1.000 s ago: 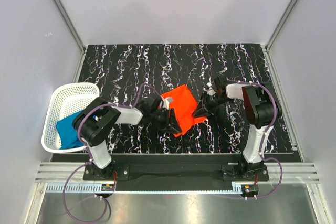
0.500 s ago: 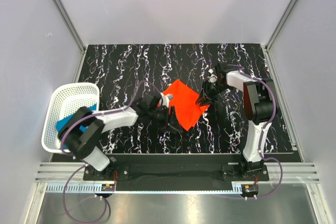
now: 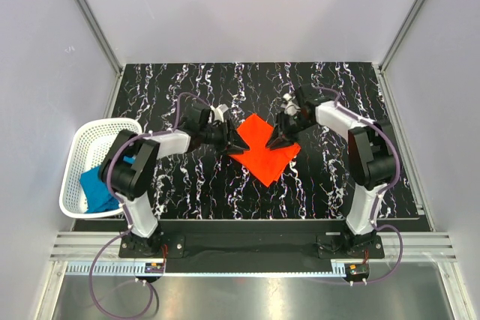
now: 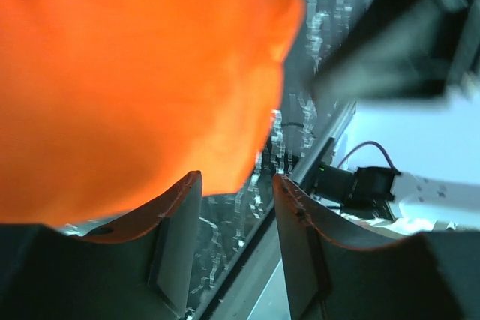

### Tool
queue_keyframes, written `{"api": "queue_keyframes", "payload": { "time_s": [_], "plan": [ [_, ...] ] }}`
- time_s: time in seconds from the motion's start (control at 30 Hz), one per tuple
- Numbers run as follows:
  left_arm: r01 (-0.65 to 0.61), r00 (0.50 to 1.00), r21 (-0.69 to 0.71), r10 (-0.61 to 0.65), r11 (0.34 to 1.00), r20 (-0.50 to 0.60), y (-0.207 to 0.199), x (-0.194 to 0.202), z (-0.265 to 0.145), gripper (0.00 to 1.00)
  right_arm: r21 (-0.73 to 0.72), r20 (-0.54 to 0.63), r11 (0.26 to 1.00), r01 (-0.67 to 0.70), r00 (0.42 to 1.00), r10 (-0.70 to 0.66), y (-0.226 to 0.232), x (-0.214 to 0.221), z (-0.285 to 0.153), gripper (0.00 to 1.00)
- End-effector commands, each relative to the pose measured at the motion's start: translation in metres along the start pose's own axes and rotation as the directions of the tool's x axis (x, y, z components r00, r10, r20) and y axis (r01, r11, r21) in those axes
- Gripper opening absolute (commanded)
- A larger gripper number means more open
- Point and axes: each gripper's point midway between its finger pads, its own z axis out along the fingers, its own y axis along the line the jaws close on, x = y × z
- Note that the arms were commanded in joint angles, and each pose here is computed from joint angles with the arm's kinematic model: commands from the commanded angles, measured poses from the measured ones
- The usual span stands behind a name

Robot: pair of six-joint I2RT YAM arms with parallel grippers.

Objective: Fold and stack the t-shirts
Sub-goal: Fold the tshirt

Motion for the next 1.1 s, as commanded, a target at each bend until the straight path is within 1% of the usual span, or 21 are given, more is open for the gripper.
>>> {"api": "queue_keyframes", "payload": {
  "time_s": [0.0,0.13,0.23,0.33,0.5,0.63,0.67,0.73,0.8,0.9,0.97,1.07],
  "plan": [
    [-0.049,0.998,0.081,0.046,0.995,0.041,-0.014,-0.024,-0.001,0.47,-0.119,-0.074,0.993,0.023,0.997,-0.032,0.041,0.027,0.023,0.26],
    [-0.022,0.998,0.061,0.019,0.998,0.055,0.005,-0.033,-0.004,0.47,-0.145,-0.134,0.989,0.037,0.989,-0.056,0.058,0.049,0.050,0.21],
    [-0.018,0.998,0.050,0.015,0.999,0.060,0.012,-0.037,-0.005,0.47,-0.138,-0.158,0.990,0.035,0.986,-0.057,0.062,0.053,0.069,0.17],
    [-0.004,0.999,0.021,0.003,1.000,0.047,0.027,-0.037,-0.003,0.46,-0.104,-0.141,0.994,0.012,0.990,-0.027,0.051,0.048,0.082,0.15],
    [0.017,1.000,-0.007,-0.017,1.000,0.026,0.048,-0.031,0.007,0.45,-0.041,-0.167,0.999,0.010,0.986,-0.017,0.019,0.056,0.100,0.15],
    [0.019,0.999,-0.027,-0.018,0.999,0.026,0.057,-0.033,0.007,0.45,0.000,-0.169,1.000,0.021,0.985,-0.021,0.004,0.066,0.098,0.15],
    [0.019,0.999,-0.031,-0.018,0.999,0.027,0.058,-0.034,0.006,0.45,0.007,-0.151,0.999,0.041,0.988,-0.040,0.006,0.065,0.093,0.15],
    [0.008,1.000,-0.035,-0.007,0.999,0.030,0.054,-0.037,0.002,0.45,0.030,-0.150,0.999,0.046,0.988,-0.041,0.002,0.070,0.088,0.17],
    [-0.026,0.999,-0.029,0.027,0.999,0.043,0.044,-0.045,-0.003,0.45,0.042,-0.131,0.997,0.062,0.990,-0.056,0.005,0.071,0.079,0.19],
    [-0.029,0.999,-0.023,0.030,0.999,0.045,0.032,-0.049,-0.008,0.45,0.038,-0.122,0.997,0.071,0.990,-0.065,0.009,0.076,0.069,0.22],
    [-0.039,0.997,-0.007,0.040,0.999,0.066,0.020,-0.055,-0.013,0.45,0.039,-0.115,0.997,0.068,0.991,-0.064,0.010,0.079,0.063,0.23],
    [-0.040,0.996,0.005,0.039,0.999,0.082,0.016,-0.061,-0.012,0.46,0.030,-0.113,0.997,0.065,0.992,-0.061,0.012,0.082,0.060,0.24]
  ]
}}
